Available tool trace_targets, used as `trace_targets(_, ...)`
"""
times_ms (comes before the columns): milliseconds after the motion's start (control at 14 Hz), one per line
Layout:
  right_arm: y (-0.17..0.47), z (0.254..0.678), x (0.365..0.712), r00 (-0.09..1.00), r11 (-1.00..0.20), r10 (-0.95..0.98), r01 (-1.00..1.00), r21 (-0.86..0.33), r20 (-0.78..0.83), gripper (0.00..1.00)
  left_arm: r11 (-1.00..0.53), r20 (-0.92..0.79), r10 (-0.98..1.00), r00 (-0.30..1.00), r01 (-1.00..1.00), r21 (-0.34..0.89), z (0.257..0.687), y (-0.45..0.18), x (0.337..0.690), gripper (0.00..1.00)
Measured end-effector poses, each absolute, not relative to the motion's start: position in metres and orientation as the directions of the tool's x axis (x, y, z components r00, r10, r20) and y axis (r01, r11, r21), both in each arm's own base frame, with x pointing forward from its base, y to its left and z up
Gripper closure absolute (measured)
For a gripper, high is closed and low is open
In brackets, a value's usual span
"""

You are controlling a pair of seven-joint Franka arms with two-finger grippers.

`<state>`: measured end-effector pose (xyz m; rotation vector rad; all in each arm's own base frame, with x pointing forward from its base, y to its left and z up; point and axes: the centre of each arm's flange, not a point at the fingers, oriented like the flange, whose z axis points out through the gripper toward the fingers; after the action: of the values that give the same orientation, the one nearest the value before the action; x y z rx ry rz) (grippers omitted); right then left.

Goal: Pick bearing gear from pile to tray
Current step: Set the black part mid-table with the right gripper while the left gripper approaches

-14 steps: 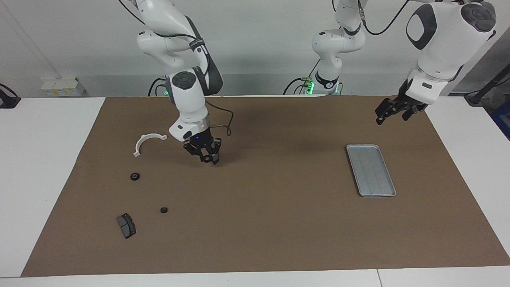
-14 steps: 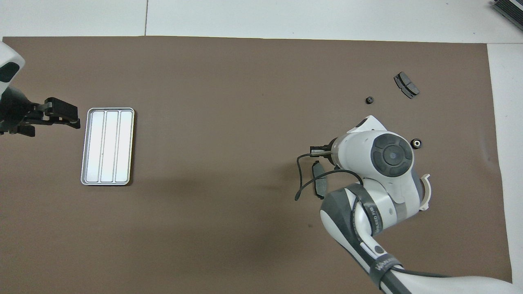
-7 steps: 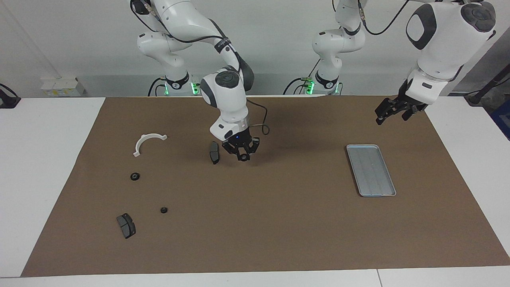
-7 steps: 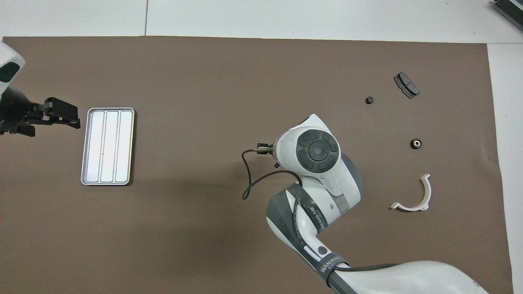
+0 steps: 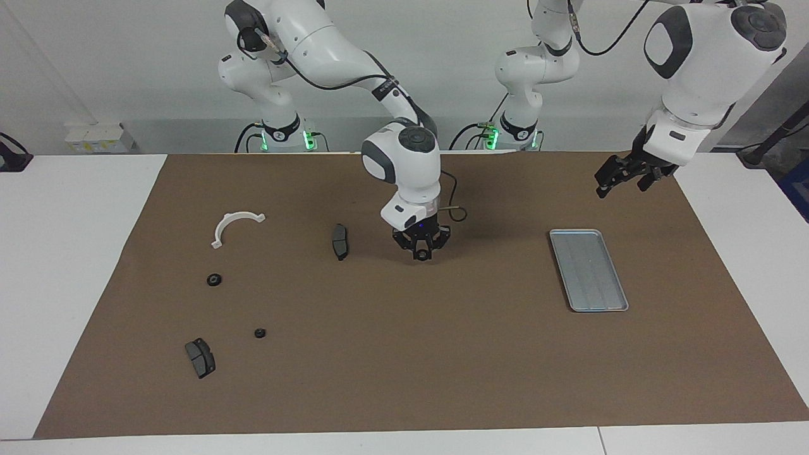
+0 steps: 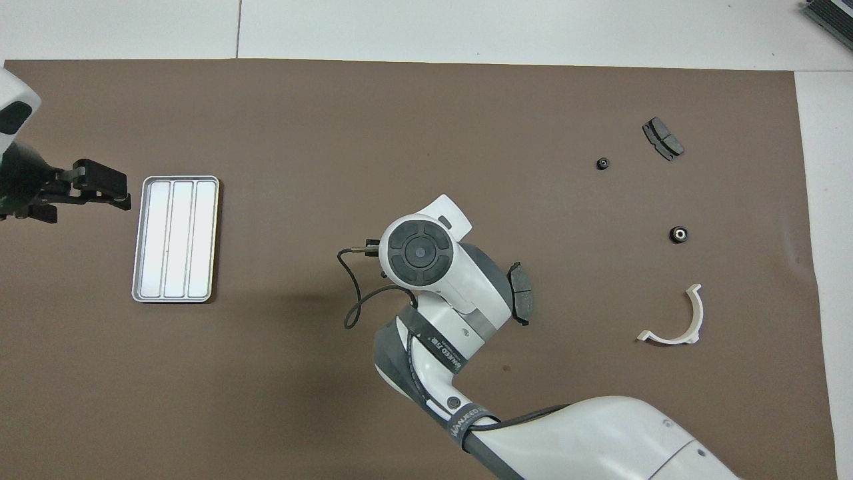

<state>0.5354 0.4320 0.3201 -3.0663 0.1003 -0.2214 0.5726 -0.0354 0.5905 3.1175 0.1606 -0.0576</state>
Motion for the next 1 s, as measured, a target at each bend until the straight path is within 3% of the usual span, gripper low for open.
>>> trace_targets(286,0.440,0.305,0.529,0.989,-0.998,-0.056,-0.051,-0.044,0.135,0.65,-0.997,-0.024,0.074,0.997,0.074,0.019,0.598,-0.052,0.568,0.00)
trace_targets(429,0.437,0.305,0.531,0.989,-0.998,-0.059,-0.054,-0.041,0.139,0.51,-0.997,-0.017,0.068,0.998,0.068,0.019,0.602,-0.055,0.566,0.00)
trace_targets(714,0.410,0.315,0.557,0.981,-0.995,-0.097,-0.091,-0.038,0.167,0.06,-1.000,0.040,0.014,0.999,0.013,0.028,0.611,-0.087,0.565,0.00)
trace_targets(786,0.394,0.322,0.570,0.978,-0.994,-0.109,-0.103,-0.041,0.180,0.00,-0.999,0.060,-0.008,0.998,-0.010,0.032,0.612,-0.100,0.565,0.00)
trace_targets(1000,0.333,0.351,0.609,0.967,-0.991,-0.132,-0.124,-0.047,0.220,0.00,-0.998,0.101,-0.035,0.994,-0.039,0.045,0.602,-0.154,0.557,0.00)
